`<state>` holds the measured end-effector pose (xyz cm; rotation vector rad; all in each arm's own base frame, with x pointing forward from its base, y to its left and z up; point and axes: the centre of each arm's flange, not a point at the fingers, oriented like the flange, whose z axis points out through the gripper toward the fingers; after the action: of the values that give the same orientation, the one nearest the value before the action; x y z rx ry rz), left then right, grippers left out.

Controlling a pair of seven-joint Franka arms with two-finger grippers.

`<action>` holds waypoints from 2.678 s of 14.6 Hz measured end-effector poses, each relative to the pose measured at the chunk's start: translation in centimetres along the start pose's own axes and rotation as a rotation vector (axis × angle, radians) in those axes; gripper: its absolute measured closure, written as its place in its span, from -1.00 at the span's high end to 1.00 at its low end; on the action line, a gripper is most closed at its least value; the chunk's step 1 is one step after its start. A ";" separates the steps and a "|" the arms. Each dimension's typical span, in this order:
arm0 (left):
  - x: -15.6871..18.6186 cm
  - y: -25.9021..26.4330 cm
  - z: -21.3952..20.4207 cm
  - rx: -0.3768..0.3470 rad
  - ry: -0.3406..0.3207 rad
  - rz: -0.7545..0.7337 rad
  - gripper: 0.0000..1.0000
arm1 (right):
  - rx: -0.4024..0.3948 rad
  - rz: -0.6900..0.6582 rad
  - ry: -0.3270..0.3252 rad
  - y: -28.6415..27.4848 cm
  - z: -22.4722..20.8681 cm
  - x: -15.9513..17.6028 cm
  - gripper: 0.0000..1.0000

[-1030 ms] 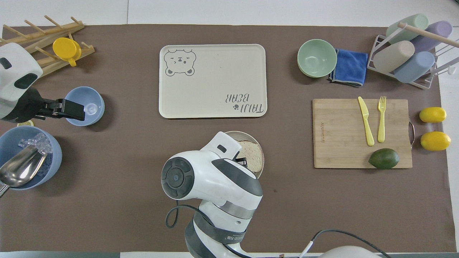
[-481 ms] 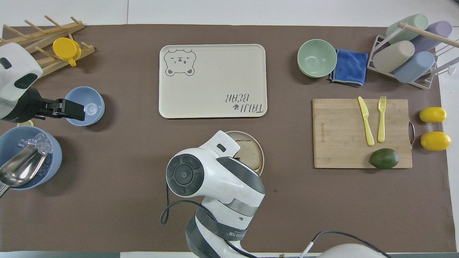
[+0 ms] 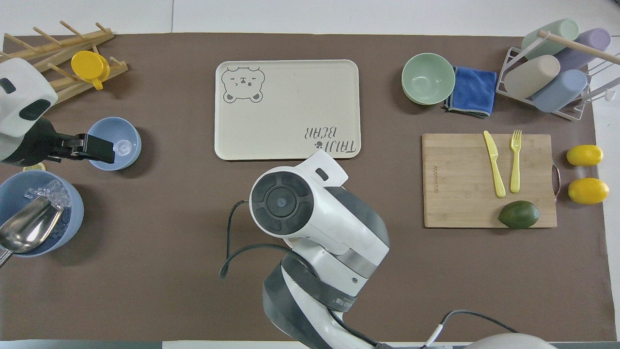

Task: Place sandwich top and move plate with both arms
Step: 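Withdraw the right gripper while the left gripper reaches toward the plate, then grasp the plate rim nearest the left gripper with the left gripper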

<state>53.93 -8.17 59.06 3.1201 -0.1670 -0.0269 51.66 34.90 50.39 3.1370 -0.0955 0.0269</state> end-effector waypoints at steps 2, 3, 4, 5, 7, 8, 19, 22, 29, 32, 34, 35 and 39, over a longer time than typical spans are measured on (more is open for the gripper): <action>0.0 0.2 0.1 -0.001 -0.003 0.000 1.00 | 0.019 -0.011 -0.028 5.8 -2.8 2.4 1.00; 0.0 0.4 0.3 -0.002 -0.005 -0.005 1.00 | 0.013 -0.027 -0.040 9.2 -3.9 3.4 1.00; -0.1 0.8 0.5 -0.007 -0.008 -0.013 1.00 | 0.002 -0.034 -0.053 12.5 -4.7 4.2 1.00; -0.1 1.7 0.8 -0.016 -0.012 -0.019 1.00 | -0.008 -0.028 -0.065 15.6 -5.2 5.0 1.00; -0.4 4.8 1.9 -0.026 -0.015 -0.030 1.00 | -0.015 0.007 -0.070 21.5 -5.9 6.4 1.00; -0.6 6.8 2.8 -0.027 -0.013 -0.036 1.00 | -0.015 0.033 -0.063 24.0 -6.2 7.0 1.00; -5.9 22.5 18.0 -0.100 0.009 -0.031 0.98 | 0.004 0.000 -0.183 36.7 -11.2 5.4 1.00; -6.5 23.2 22.1 -0.126 -0.009 -0.068 0.89 | 0.005 0.002 -0.206 36.8 -11.0 5.1 1.00; -7.9 25.0 26.7 -0.129 -0.049 -0.117 0.63 | 0.011 -0.006 -0.229 37.8 -11.3 4.3 1.00; -8.7 25.4 27.5 -0.126 -0.068 -0.112 0.55 | 0.017 0.004 -0.246 38.7 -10.9 3.3 1.00; -9.1 26.0 27.8 -0.142 -0.074 -0.118 0.51 | 0.019 0.000 -0.243 38.6 -10.7 3.0 1.00; -9.2 26.4 27.9 -0.149 -0.070 -0.118 0.46 | 0.019 -0.003 -0.231 38.4 -10.8 3.1 1.00; -9.5 27.1 28.9 -0.148 -0.071 -0.109 0.22 | 0.020 -0.018 -0.203 38.4 -10.8 3.5 1.00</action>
<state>41.02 -34.59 30.84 2.9779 0.0050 -0.1453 52.62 -3.61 61.35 3.1502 -0.0671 -0.2925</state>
